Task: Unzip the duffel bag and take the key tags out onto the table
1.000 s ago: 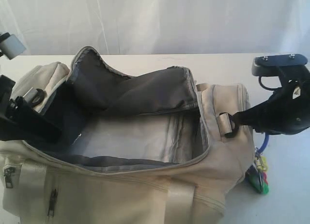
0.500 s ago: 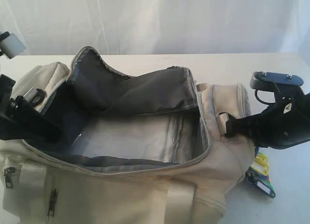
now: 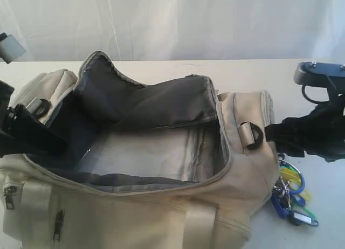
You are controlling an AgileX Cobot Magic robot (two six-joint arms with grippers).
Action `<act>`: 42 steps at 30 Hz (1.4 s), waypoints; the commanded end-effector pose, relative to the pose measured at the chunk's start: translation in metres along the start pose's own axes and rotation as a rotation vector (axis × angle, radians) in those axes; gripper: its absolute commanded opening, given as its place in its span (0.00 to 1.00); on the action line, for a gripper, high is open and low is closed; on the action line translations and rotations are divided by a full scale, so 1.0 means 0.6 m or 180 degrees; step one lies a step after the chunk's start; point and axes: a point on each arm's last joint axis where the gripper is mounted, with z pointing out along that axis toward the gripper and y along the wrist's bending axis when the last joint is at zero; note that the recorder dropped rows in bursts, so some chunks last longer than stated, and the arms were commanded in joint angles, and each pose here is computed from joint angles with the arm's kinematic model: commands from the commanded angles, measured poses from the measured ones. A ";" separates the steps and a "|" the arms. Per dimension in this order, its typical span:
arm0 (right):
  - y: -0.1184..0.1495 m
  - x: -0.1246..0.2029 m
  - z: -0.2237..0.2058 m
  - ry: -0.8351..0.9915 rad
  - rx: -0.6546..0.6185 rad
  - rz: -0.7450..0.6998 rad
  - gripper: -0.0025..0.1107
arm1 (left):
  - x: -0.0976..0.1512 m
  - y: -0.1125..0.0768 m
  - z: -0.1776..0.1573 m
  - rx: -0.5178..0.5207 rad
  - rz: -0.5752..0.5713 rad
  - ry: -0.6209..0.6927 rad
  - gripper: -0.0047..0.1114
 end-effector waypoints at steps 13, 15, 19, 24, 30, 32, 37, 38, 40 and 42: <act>0.005 0.074 -0.259 -0.1273 -0.0149 -0.0340 0.37 | 0.063 -0.180 -0.146 -0.1055 0.0375 -0.1046 0.04; 0.005 0.091 -0.281 -0.1439 -0.0170 -0.0415 0.23 | 0.083 -0.197 -0.162 -0.1319 0.0391 -0.1158 0.04; 0.004 0.106 -0.308 -0.1774 -0.0175 -0.0560 0.02 | 0.099 -0.218 -0.185 -0.1667 0.0492 -0.1516 0.04; 0.004 0.103 -0.308 -0.1814 -0.0177 -0.0558 0.02 | 0.096 -0.218 -0.189 -0.1724 0.0477 -0.1639 0.04; 0.004 0.106 -0.311 -0.1823 -0.0179 -0.0560 0.02 | 0.099 -0.221 -0.186 -0.1641 0.0456 -0.1578 0.04; 0.004 0.106 -0.311 -0.1823 -0.0179 -0.0560 0.02 | 0.098 -0.225 -0.185 -0.1554 0.0435 -0.1612 0.04; 0.004 0.106 -0.311 -0.1823 -0.0179 -0.0560 0.02 | 0.097 -0.226 -0.184 -0.1515 0.0425 -0.1635 0.04; 0.004 0.106 -0.311 -0.1823 -0.0179 -0.0560 0.02 | 0.097 -0.226 -0.184 -0.1515 0.0425 -0.1635 0.04; 0.004 0.106 -0.311 -0.1823 -0.0179 -0.0560 0.02 | 0.097 -0.226 -0.184 -0.1515 0.0425 -0.1635 0.04; 0.004 0.106 -0.311 -0.1823 -0.0179 -0.0560 0.02 | 0.097 -0.226 -0.184 -0.1515 0.0425 -0.1635 0.04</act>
